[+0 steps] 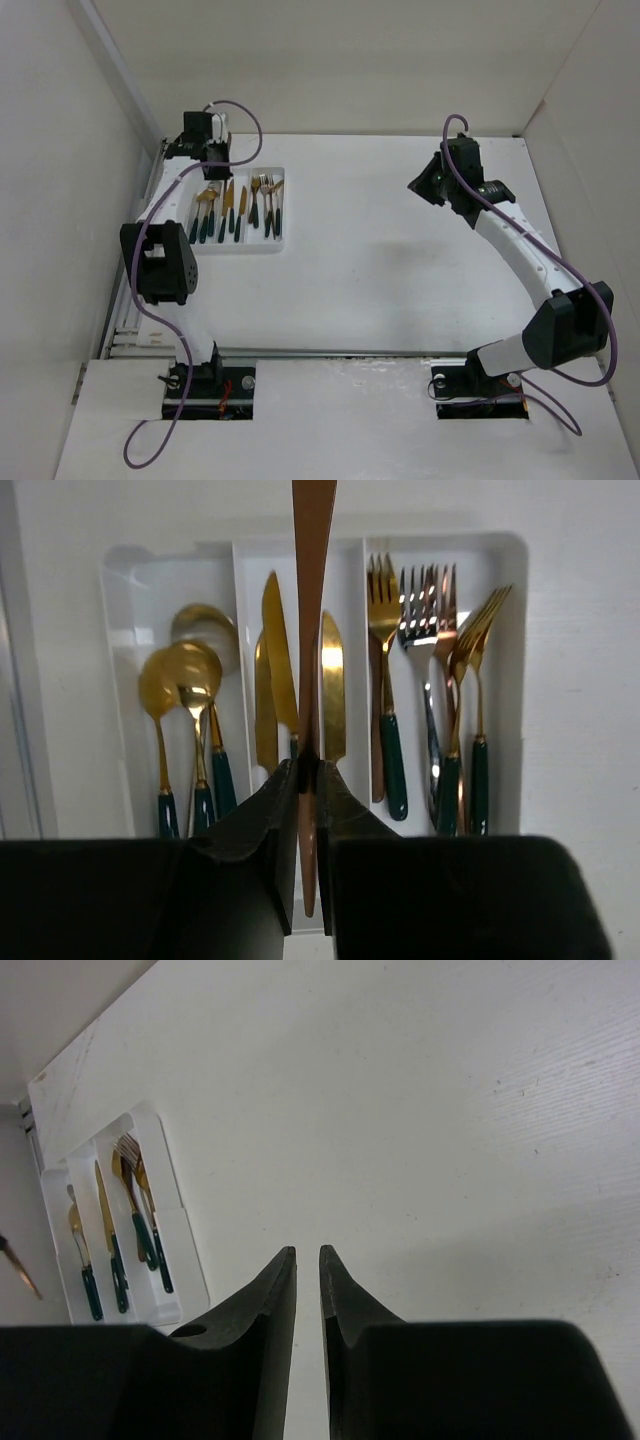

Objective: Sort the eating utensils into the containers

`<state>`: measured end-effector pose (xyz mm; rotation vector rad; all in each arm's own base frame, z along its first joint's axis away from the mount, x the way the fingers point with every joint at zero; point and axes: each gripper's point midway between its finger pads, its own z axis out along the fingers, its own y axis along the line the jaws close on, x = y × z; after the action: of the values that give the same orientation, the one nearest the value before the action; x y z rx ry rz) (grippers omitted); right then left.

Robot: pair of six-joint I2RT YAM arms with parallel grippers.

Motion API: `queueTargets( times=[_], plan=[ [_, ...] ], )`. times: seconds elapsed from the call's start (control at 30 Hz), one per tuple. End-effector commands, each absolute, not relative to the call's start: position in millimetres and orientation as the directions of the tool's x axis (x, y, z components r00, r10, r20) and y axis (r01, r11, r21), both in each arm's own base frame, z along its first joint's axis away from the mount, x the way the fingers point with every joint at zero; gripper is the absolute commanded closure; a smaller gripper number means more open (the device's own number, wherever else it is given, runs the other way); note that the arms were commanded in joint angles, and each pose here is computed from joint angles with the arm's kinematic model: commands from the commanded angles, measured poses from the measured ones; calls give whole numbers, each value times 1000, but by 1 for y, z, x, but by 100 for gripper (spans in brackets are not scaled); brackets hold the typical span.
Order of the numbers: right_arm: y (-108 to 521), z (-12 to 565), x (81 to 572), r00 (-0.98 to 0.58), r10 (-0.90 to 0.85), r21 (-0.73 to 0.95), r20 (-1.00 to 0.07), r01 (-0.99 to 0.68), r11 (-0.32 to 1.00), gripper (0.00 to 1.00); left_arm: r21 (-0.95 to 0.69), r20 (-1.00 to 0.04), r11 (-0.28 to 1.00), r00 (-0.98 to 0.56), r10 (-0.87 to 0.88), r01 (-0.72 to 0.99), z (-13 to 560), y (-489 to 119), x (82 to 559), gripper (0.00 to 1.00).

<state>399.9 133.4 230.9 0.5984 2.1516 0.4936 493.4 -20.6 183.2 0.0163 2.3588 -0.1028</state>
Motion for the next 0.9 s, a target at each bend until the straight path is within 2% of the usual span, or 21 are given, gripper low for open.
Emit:
queueTargets(
  times=[0.0, 0.27, 0.47, 0.57, 0.63, 0.77, 0.87],
  plan=[
    [135, 252, 410, -497, 593, 577, -634, 206, 790, 79, -35, -638, 999, -770, 7, 38, 142, -25, 477, 100],
    [127, 248, 408, -486, 597, 565, -638, 231, 792, 79, -9, -572, 1000, -820, 11, 19, 97, -16, 471, 100],
    [125, 250, 406, -480, 598, 562, -642, 237, 793, 78, -33, -543, 998, -840, 23, 49, 85, -22, 470, 100],
    [123, 254, 405, -469, 600, 563, -648, 237, 792, 77, -74, -535, 993, -844, 34, 87, 88, -31, 467, 66],
    [121, 254, 406, -466, 594, 553, -656, 238, 798, 75, -72, -557, 993, -830, 34, 89, 101, -31, 472, 51],
    [107, 261, 404, -437, 590, 538, -679, 251, 805, 72, -36, -591, 998, -806, 26, 58, 134, -19, 479, 49],
    [79, 271, 409, -383, 600, 529, -703, 282, 800, 68, 26, -683, 998, -731, -18, -49, 187, 16, 488, 49]
  ],
)
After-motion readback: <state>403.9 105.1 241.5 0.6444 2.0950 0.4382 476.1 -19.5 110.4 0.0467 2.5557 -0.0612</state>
